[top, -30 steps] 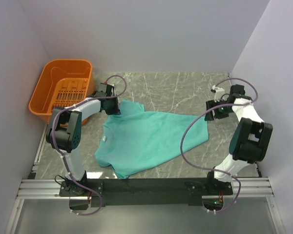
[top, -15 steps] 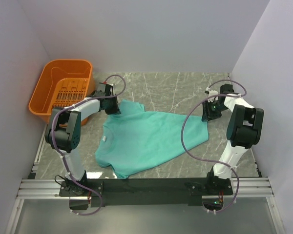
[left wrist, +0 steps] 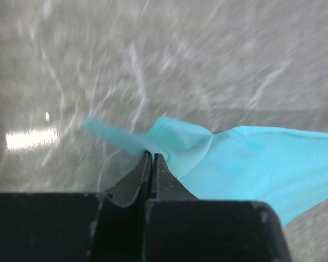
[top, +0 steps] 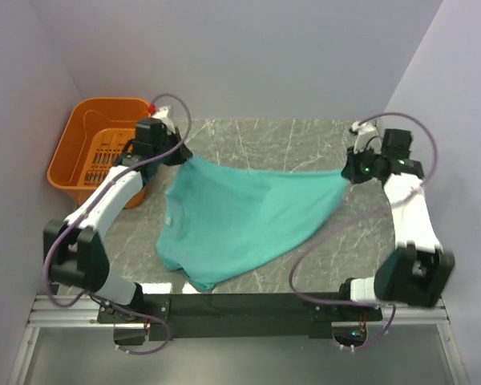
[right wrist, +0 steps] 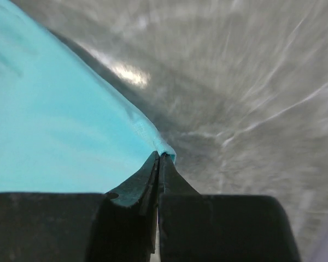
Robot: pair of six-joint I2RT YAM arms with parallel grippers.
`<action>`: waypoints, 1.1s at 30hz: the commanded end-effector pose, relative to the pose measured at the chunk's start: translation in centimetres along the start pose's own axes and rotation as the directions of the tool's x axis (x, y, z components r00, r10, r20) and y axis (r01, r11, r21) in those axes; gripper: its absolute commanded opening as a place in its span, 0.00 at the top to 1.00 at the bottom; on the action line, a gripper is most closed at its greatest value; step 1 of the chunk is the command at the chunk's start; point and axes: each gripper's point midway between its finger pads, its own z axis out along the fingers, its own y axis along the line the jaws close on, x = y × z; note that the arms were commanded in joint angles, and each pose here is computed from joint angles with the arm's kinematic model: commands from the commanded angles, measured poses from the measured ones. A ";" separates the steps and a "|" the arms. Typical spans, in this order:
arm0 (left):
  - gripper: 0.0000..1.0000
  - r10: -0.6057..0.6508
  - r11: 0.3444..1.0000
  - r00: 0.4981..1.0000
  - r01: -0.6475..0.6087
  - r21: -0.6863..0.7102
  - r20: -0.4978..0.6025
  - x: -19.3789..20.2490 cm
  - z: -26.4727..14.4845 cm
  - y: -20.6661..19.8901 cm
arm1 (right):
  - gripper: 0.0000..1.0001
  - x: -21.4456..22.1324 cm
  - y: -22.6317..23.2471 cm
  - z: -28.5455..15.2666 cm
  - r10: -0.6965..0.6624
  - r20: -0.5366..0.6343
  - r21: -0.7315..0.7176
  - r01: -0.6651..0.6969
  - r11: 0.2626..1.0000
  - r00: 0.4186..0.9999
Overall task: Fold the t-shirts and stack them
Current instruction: Flatten the tshirt out
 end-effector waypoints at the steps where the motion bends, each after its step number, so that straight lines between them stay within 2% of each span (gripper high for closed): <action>1: 1.00 0.021 0.992 0.953 -0.057 0.109 0.301 -8.9 -6.9 -4.9 | 1.00 -6.4 2.7 -7.9 -0.168 0.237 0.060 0.158 0.986 0.957; 4: 1.00 0.004 0.981 0.910 -0.085 0.177 0.414 -12.0 -11.0 -7.4 | 1.00 -10.7 4.2 -15.2 -0.262 0.378 0.184 0.205 0.961 0.888; 6: 1.00 -0.014 0.966 0.843 -0.128 0.225 0.538 -15.0 -16.1 -9.8 | 1.00 -12.7 5.0 -19.8 -0.297 0.456 0.265 0.190 0.945 0.839; 7: 1.00 -0.025 0.956 0.789 -0.161 0.246 0.613 -16.6 -19.9 -11.1 | 1.00 -14.5 5.7 -23.0 -0.339 0.509 0.320 0.191 0.928 0.791; 8: 1.00 -0.043 0.950 0.756 -0.170 0.260 0.653 -17.3 -22.0 -11.7 | 1.00 -15.2 6.5 -25.3 -0.345 0.549 0.350 0.166 0.922 0.761; 9: 1.00 -0.059 0.945 0.705 -0.188 0.266 0.707 -18.5 -24.5 -12.3 | 1.00 -15.9 7.0 -27.2 -0.363 0.575 0.379 0.155 0.912 0.733; 10: 1.00 -0.076 0.934 0.640 -0.222 0.278 0.765 -19.3 -28.6 -13.4 | 1.00 -17.0 7.9 -30.3 -0.400 0.608 0.427 0.143 0.893 0.686; 11: 1.00 -0.086 0.932 0.607 -0.231 0.279 0.790 -19.6 -30.6 -13.7 | 1.00 -17.4 8.8 -32.2 -0.404 0.639 0.440 0.120 0.890 0.655; 12: 1.00 -0.105 0.927 0.552 -0.248 0.283 0.827 -20.2 -33.1 -14.1 | 1.00 -17.8 9.5 -33.8 -0.418 0.657 0.458 0.109 0.882 0.627; 13: 1.00 -0.125 0.912 0.478 -0.289 0.290 0.869 -20.5 -37.2 -15.0 | 1.00 -18.5 10.6 -36.7 -0.455 0.681 0.503 0.085 0.860 0.574; 16: 0.99 -0.168 0.896 0.359 -0.333 0.295 0.918 -20.3 -43.8 -15.9 | 1.00 -19.0 13.2 -42.1 -0.498 0.733 0.556 0.015 0.831 0.464; 19: 0.99 -0.184 0.881 0.295 -0.373 0.291 0.937 -19.6 -48.0 -16.5 | 1.00 -18.9 15.9 -46.9 -0.539 0.768 0.587 -0.045 0.808 0.345; 23: 1.00 -0.177 0.878 0.266 -0.393 0.274 0.948 -18.7 -50.4 -16.6 | 1.00 -18.2 17.7 -51.0 -0.558 0.790 0.599 -0.130 0.790 0.253; 26: 0.99 -0.175 0.886 0.263 -0.378 0.268 0.949 -18.2 -50.3 -16.0 | 1.00 -18.0 17.9 -51.6 -0.552 0.799 0.591 -0.144 0.793 0.239; 30: 0.99 -0.160 0.902 0.321 -0.337 0.270 0.934 -17.9 -46.7 -14.9 | 1.00 -18.1 16.2 -48.1 -0.508 0.803 0.562 -0.112 0.820 0.311; 31: 0.99 -0.146 0.910 0.361 -0.317 0.269 0.921 -17.7 -44.4 -14.4 | 1.00 -18.0 14.6 -45.2 -0.472 0.799 0.539 -0.098 0.836 0.372; 33: 0.99 -0.160 0.917 0.402 -0.279 0.287 0.902 -17.7 -41.8 -13.8 | 1.00 -18.0 13.2 -42.5 -0.444 0.793 0.518 -0.079 0.852 0.417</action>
